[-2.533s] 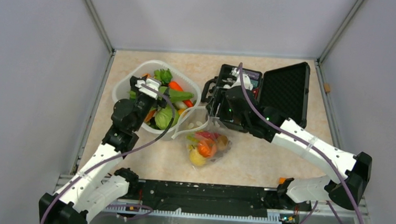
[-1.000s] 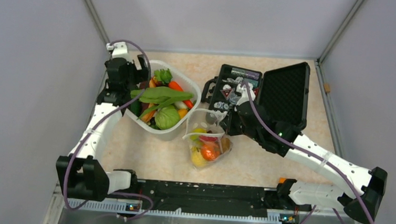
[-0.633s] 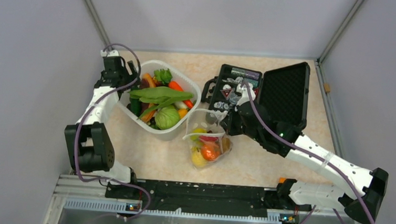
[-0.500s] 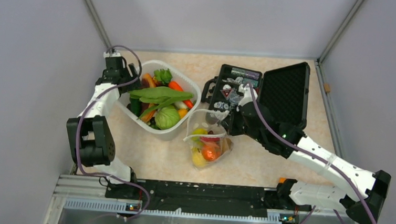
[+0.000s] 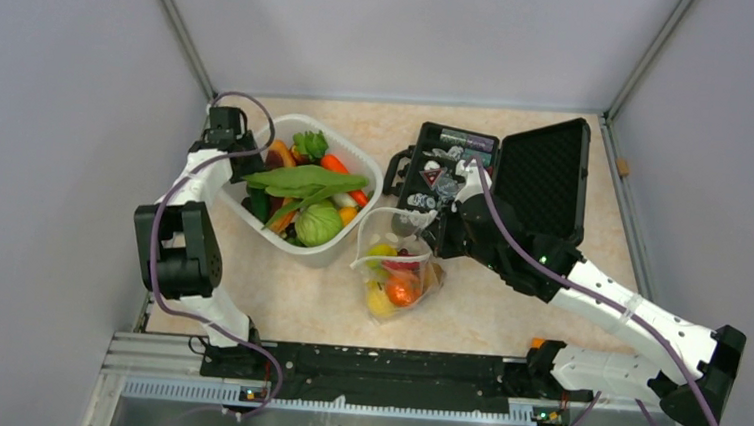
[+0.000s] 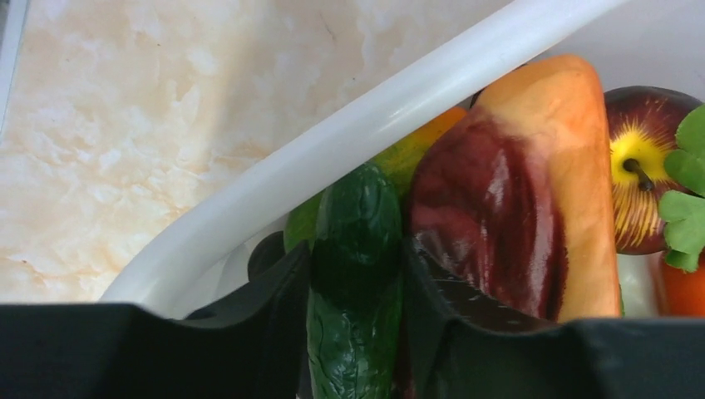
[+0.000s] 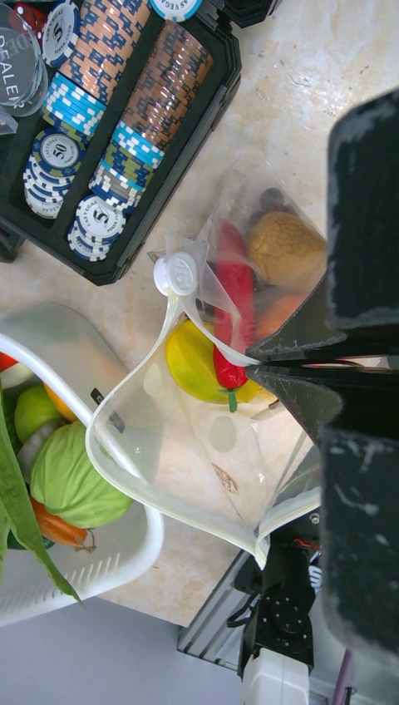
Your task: Place the food in the zip-top bag and seal the zipper
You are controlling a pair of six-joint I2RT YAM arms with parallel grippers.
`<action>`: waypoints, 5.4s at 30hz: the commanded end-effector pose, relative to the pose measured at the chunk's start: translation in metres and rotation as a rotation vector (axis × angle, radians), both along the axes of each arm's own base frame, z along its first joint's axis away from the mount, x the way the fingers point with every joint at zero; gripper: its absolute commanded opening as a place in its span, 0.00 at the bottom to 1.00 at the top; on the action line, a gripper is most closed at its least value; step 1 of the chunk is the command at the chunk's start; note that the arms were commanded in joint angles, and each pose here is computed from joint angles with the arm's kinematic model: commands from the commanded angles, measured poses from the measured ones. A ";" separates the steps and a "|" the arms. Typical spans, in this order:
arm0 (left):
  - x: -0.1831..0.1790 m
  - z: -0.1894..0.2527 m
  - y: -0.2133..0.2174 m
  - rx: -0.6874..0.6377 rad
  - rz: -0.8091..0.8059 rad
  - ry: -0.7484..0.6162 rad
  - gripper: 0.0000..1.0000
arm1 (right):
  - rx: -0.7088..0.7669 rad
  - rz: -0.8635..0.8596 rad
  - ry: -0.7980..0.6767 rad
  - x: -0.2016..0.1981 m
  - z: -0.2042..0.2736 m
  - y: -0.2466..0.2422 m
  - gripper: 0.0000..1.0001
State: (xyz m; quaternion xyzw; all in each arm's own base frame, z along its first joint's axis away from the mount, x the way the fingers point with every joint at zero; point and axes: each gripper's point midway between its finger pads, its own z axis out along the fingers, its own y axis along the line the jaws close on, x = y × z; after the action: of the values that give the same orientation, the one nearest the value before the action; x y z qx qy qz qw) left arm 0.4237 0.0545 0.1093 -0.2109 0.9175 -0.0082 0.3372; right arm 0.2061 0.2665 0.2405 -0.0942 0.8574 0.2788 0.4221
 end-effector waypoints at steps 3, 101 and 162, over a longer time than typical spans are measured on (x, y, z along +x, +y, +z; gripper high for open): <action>-0.002 0.027 0.001 0.014 -0.009 -0.074 0.24 | 0.065 0.008 -0.054 0.001 0.022 0.005 0.00; -0.190 0.162 -0.318 -0.158 -1.231 -0.678 0.73 | 0.287 -0.056 -0.148 0.004 0.071 0.000 0.00; -0.215 0.166 -0.317 -0.282 -1.222 -0.473 0.35 | 0.124 -0.091 -0.105 0.006 0.050 -0.015 0.00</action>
State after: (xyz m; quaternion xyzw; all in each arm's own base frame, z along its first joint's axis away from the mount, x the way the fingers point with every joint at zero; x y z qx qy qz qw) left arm 0.1981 -0.2617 0.2587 0.3200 0.7828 -0.3673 0.3873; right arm 0.2081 0.2412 0.2710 -0.0545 0.8427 0.2717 0.4616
